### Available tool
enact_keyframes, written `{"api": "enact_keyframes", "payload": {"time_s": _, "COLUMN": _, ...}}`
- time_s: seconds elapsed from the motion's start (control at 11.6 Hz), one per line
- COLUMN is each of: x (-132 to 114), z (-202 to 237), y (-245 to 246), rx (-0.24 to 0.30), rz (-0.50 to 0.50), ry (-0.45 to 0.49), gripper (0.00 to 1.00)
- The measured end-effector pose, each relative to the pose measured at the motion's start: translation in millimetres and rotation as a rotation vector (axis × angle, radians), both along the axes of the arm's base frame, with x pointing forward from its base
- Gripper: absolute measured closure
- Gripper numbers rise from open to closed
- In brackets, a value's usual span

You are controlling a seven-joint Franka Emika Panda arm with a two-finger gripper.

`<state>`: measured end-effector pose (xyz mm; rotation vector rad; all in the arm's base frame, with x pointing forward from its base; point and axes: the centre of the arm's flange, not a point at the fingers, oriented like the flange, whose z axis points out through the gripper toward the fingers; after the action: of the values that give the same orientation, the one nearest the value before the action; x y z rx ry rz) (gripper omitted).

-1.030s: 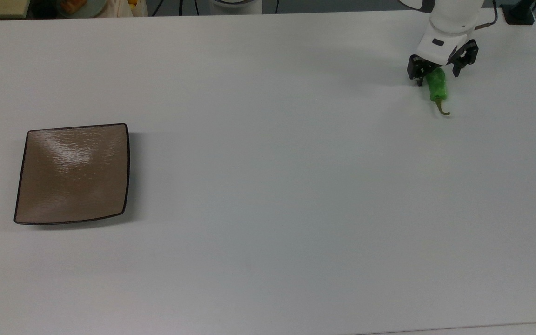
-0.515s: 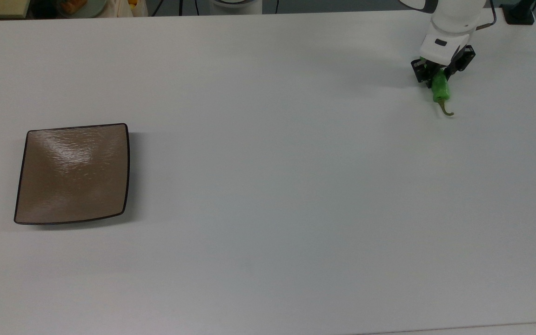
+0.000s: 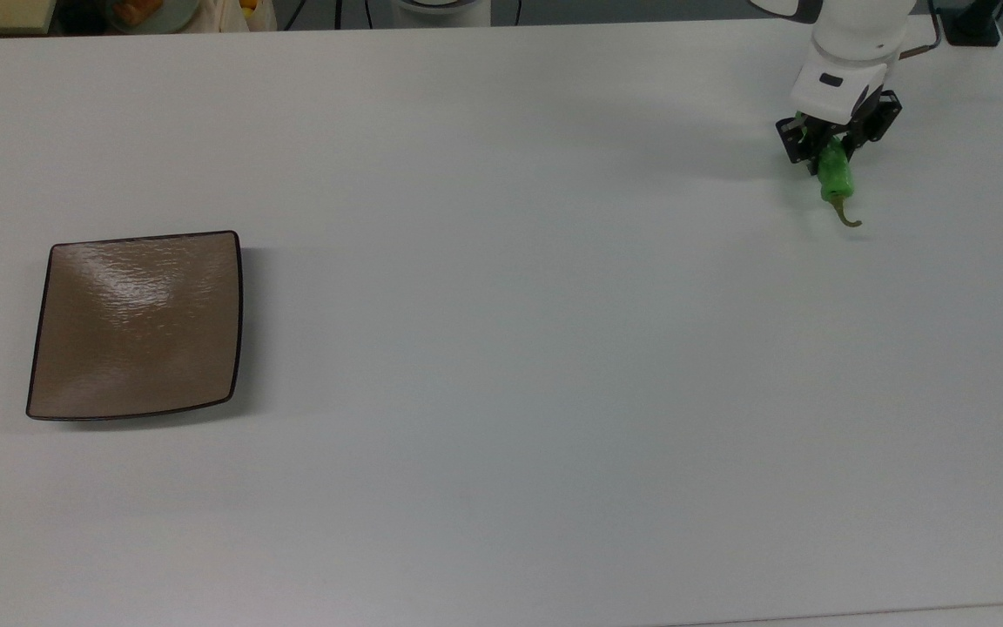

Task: Chili peppers are placed on a ceramic plate
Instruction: 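Lift the chili pepper and carry it over the dark square plate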

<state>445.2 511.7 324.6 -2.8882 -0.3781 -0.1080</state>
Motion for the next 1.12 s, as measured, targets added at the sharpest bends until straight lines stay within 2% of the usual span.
{"api": "enact_keyframes", "payload": {"time_s": 0.26, "x": 23, "z": 15, "y": -16, "rx": -0.022, "rz": 0.013, "ry": -0.064, "gripper": 0.63}}
{"api": "enact_keyframes", "payload": {"time_s": 0.52, "x": 49, "z": 33, "y": -53, "rx": -0.103, "rz": 0.061, "ry": -0.079, "gripper": 0.63}}
{"api": "enact_keyframes", "payload": {"time_s": 0.86, "x": 92, "z": 74, "y": -135, "rx": -0.219, "rz": 0.09, "ry": -0.077, "gripper": 0.63}}
{"api": "enact_keyframes", "payload": {"time_s": 1.12, "x": 132, "z": 86, "y": -206, "rx": -0.265, "rz": 0.085, "ry": -0.099, "gripper": 0.63}}
